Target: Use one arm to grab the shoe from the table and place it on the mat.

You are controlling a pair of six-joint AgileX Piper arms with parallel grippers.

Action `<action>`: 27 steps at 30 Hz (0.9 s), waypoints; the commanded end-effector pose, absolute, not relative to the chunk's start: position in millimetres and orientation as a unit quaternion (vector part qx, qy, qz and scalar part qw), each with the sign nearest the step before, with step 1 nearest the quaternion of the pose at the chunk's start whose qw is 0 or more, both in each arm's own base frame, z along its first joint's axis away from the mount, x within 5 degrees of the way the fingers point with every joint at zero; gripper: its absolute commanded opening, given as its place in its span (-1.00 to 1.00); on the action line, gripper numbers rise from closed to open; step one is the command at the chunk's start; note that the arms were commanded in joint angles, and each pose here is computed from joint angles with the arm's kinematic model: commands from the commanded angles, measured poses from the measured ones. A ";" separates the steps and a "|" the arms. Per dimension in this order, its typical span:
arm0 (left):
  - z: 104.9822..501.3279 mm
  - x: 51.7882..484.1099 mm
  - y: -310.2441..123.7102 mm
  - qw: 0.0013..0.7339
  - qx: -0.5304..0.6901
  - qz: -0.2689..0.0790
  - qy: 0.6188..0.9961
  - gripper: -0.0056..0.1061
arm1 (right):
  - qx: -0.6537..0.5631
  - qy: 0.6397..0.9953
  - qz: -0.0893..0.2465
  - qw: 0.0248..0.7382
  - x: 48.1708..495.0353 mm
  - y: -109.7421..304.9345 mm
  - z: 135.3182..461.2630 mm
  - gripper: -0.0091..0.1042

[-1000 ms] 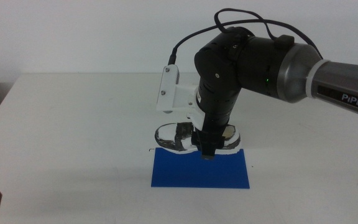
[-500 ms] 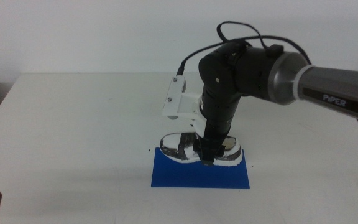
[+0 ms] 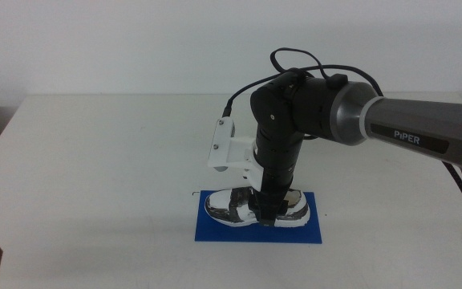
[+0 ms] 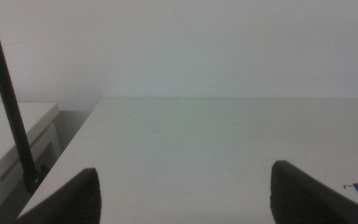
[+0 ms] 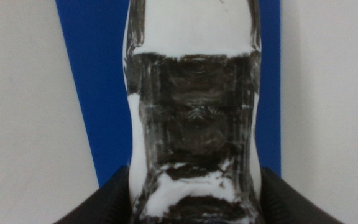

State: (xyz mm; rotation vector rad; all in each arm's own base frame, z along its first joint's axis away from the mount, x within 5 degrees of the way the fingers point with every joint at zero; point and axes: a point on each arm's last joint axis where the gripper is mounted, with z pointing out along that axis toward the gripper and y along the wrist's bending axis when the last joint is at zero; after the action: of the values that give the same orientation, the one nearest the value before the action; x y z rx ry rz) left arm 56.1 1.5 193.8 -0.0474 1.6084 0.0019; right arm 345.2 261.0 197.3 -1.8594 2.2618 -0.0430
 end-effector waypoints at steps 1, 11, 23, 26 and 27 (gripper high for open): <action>199.8 55.8 1.6 0.723 -0.029 -0.008 0.690 0.78 | -0.629 0.762 -0.019 0.152 347.6 257.2 228.1 -0.80; 199.8 55.8 1.6 0.723 -0.029 -0.008 0.690 0.78 | -0.608 0.775 -0.007 0.171 343.2 255.9 244.3 0.54; 199.8 55.8 1.6 0.723 -0.029 -0.008 0.690 0.78 | -0.361 0.811 0.046 0.458 271.6 162.7 389.4 0.53; 199.8 55.8 1.6 0.723 -0.029 -0.008 0.690 0.78 | -0.317 0.785 0.055 0.529 229.3 127.8 396.6 0.53; 199.8 55.8 1.6 0.723 -0.029 -0.008 0.690 0.78 | -0.300 0.777 0.063 0.550 213.7 116.1 397.8 0.53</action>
State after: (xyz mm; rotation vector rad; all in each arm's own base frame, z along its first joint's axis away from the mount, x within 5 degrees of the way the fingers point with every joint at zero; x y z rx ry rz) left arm 56.1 1.5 193.8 -0.0474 1.6084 0.0019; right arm 238.4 136.6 371.9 -0.8301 2.0216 0.1277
